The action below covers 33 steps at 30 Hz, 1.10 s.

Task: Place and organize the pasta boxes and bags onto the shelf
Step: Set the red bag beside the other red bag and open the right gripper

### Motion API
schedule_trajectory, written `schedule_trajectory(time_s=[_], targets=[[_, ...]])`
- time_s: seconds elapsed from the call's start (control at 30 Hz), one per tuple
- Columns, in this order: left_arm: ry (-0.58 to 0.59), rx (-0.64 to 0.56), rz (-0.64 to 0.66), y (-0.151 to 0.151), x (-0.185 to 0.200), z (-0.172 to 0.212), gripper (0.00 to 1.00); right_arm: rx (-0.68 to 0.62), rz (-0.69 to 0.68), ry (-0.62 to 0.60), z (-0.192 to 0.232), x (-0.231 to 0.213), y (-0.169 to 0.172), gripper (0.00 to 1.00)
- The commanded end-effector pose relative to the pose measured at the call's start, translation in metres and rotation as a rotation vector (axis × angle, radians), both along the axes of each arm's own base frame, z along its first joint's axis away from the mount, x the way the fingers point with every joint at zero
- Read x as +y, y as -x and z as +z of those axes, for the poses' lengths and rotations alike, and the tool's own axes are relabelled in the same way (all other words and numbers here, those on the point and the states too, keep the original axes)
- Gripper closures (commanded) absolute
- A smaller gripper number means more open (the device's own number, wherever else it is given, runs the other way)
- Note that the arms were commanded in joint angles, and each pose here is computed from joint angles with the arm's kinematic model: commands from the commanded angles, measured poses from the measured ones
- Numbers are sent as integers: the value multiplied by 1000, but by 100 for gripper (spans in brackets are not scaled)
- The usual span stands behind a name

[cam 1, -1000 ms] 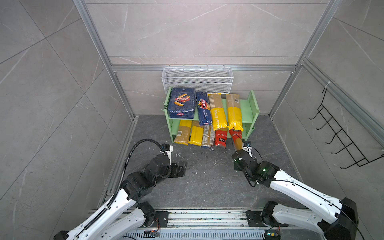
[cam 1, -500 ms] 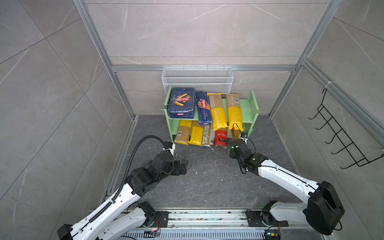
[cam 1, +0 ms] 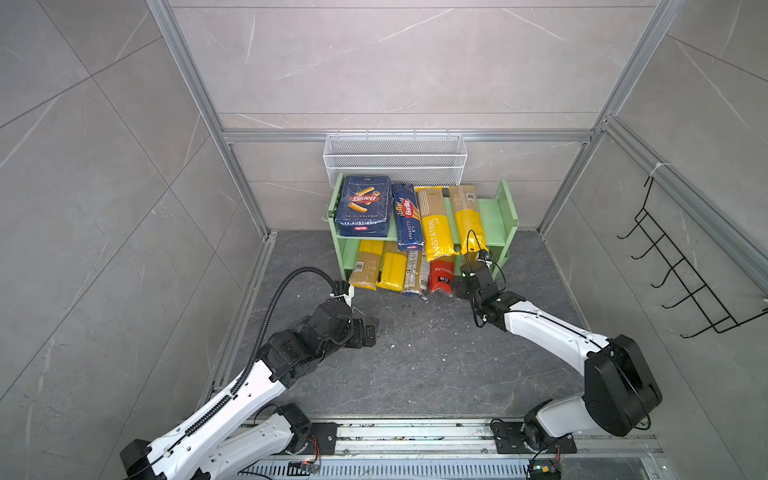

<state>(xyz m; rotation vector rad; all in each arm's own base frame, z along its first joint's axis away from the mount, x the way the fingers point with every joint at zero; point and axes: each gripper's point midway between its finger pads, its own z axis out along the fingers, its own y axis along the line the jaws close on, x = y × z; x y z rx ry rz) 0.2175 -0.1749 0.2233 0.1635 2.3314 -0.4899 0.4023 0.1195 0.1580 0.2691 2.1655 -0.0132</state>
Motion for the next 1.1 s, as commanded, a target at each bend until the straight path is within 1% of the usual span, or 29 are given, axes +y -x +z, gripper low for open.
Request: schedule_trajectory(time_s=[0.0, 0.07, 0.23, 0.4, 0.47, 0.57, 0.7, 0.77, 0.8, 0.87, 0.93, 1.0, 1.03, 1.07], targets=[[19, -64, -5, -9, -5, 22, 0, 30, 29, 13, -8, 1, -9, 97], [22, -64, -7, -9, -6, 22, 0, 37, 22, 18, -11, -2, -9, 93], [26, -70, -4, -9, -5, 24, 0, 58, -7, 14, -26, -15, -15, 93], [32, -67, 5, -6, -2, 23, 0, 78, -6, 11, -39, -16, -23, 91], [35, -70, 10, -5, 1, 23, 0, 88, -6, 11, -42, -17, -26, 85], [39, -74, 18, -4, 3, 24, 0, 94, -2, 12, -43, -17, -26, 73], [42, -70, 18, -3, 3, 23, 0, 90, -4, 11, -39, -19, -23, 53], [43, -68, 17, -3, 3, 22, 0, 85, -8, 11, -36, -21, -19, 39], [45, -68, 16, -2, 3, 23, 0, 82, -8, 10, -34, -22, -17, 35], [48, -70, 14, -2, 3, 23, 0, 77, -8, 8, -31, -23, -13, 33], [50, -71, 12, -1, 3, 24, 0, 72, -6, 7, -26, -25, -8, 27], [55, -73, 10, 0, 3, 24, 0, 69, -8, 10, -22, -27, -5, 27], [57, -75, 10, 0, 4, 25, 0, 64, -8, 7, -19, -28, -3, 23], [58, -75, 10, 1, 4, 25, 0, 60, -7, 4, -17, -28, -1, 21]])
